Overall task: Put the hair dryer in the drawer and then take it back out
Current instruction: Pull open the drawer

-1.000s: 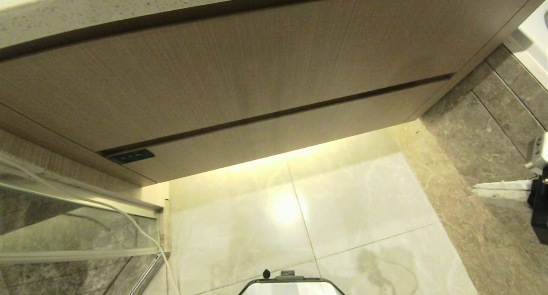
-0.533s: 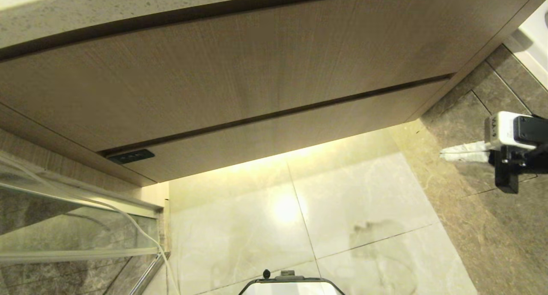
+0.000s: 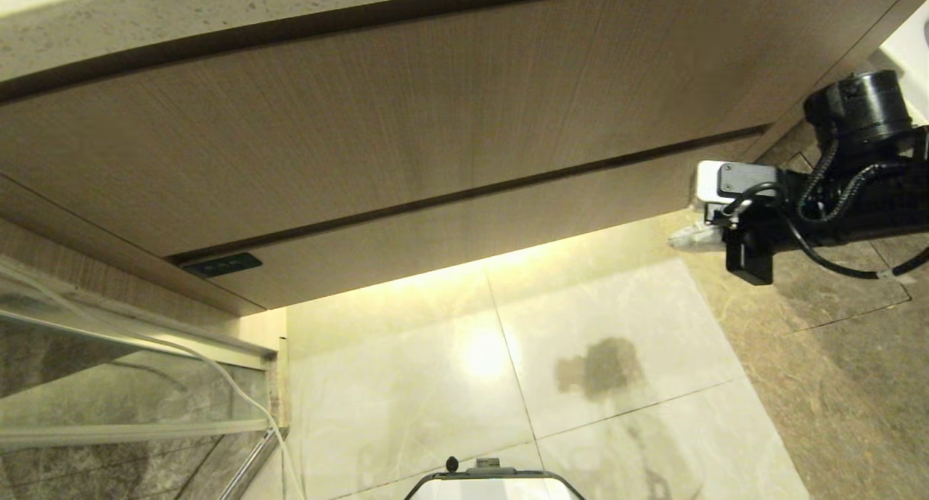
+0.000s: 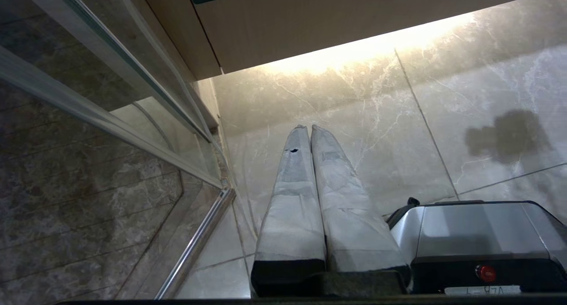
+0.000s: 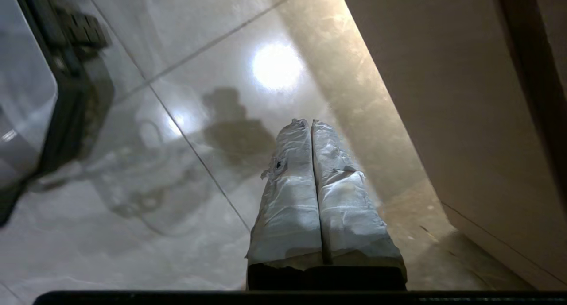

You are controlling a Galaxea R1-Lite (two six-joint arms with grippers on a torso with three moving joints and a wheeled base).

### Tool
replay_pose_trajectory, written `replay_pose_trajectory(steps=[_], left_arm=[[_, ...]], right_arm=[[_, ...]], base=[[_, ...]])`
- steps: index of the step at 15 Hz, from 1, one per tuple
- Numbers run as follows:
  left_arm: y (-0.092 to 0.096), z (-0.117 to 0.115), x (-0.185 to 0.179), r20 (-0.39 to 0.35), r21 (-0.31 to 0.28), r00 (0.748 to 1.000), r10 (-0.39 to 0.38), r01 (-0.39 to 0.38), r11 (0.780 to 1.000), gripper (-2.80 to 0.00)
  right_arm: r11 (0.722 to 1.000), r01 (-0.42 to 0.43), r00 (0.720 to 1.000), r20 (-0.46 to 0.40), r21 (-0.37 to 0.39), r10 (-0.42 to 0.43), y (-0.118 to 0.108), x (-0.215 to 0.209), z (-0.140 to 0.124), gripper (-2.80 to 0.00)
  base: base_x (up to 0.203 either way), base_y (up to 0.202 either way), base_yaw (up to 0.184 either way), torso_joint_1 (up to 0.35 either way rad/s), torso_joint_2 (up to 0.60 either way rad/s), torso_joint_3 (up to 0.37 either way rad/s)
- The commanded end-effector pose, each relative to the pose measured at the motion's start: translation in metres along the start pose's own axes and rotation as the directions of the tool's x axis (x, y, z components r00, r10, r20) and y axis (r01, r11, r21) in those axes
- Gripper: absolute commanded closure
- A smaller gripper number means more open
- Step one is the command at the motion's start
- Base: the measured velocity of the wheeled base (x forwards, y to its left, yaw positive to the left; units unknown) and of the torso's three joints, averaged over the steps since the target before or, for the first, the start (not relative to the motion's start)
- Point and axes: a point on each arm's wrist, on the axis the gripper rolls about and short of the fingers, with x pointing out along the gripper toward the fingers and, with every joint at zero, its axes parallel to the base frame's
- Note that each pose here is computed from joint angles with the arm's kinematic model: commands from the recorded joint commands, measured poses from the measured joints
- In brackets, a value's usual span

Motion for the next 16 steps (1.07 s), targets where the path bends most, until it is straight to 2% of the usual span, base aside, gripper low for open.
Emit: replay_pose_trajectory(steps=[1, 5, 6, 8, 11, 12, 16], left_arm=[[0.0, 0.0, 0.0, 0.0, 0.0, 1.0, 0.0, 0.0, 1.0, 0.0], [0.0, 0.0, 0.0, 0.0, 0.0, 1.0, 0.0, 0.0, 1.0, 0.0], [0.0, 0.0, 0.0, 0.0, 0.0, 1.0, 0.0, 0.0, 1.0, 0.0], [0.0, 0.0, 0.0, 0.0, 0.0, 1.0, 0.0, 0.0, 1.0, 0.0], [0.0, 0.0, 0.0, 0.0, 0.0, 1.0, 0.0, 0.0, 1.0, 0.0], [0.0, 0.0, 0.0, 0.0, 0.0, 1.0, 0.001, -0.001, 1.0, 0.0], [0.0, 0.0, 0.0, 0.0, 0.0, 1.0, 0.0, 0.0, 1.0, 0.0]], right_arm=[[0.999, -0.05, 0.998, 0.029, -0.011, 0.05, 0.011, 0.021, 0.019, 0.0], [0.997, -0.045, 0.995, 0.086, -0.065, 0.05, 0.018, 0.037, 0.036, 0.0], [0.996, -0.048, 0.995, 0.087, -0.074, 0.055, 0.018, 0.043, 0.036, -2.8], [0.992, -0.048, 0.994, 0.093, -0.118, 0.06, 0.018, 0.053, 0.034, -2.8], [0.962, 0.062, 0.99, 0.138, -0.264, -0.026, 0.009, 0.067, 0.036, -2.8], [0.953, 0.095, 0.987, 0.154, -0.289, -0.052, 0.007, 0.075, 0.035, -2.8], [0.934, 0.18, 0.974, 0.191, -0.309, -0.125, 0.001, 0.101, 0.033, -2.8]], base=[[0.0, 0.0, 0.0, 0.0, 0.0, 0.0], [0.0, 0.0, 0.0, 0.0, 0.0, 0.0], [0.0, 0.0, 0.0, 0.0, 0.0, 0.0], [0.0, 0.0, 0.0, 0.0, 0.0, 0.0], [0.0, 0.0, 0.0, 0.0, 0.0, 0.0], [0.0, 0.0, 0.0, 0.0, 0.0, 0.0], [0.0, 0.0, 0.0, 0.0, 0.0, 0.0]])
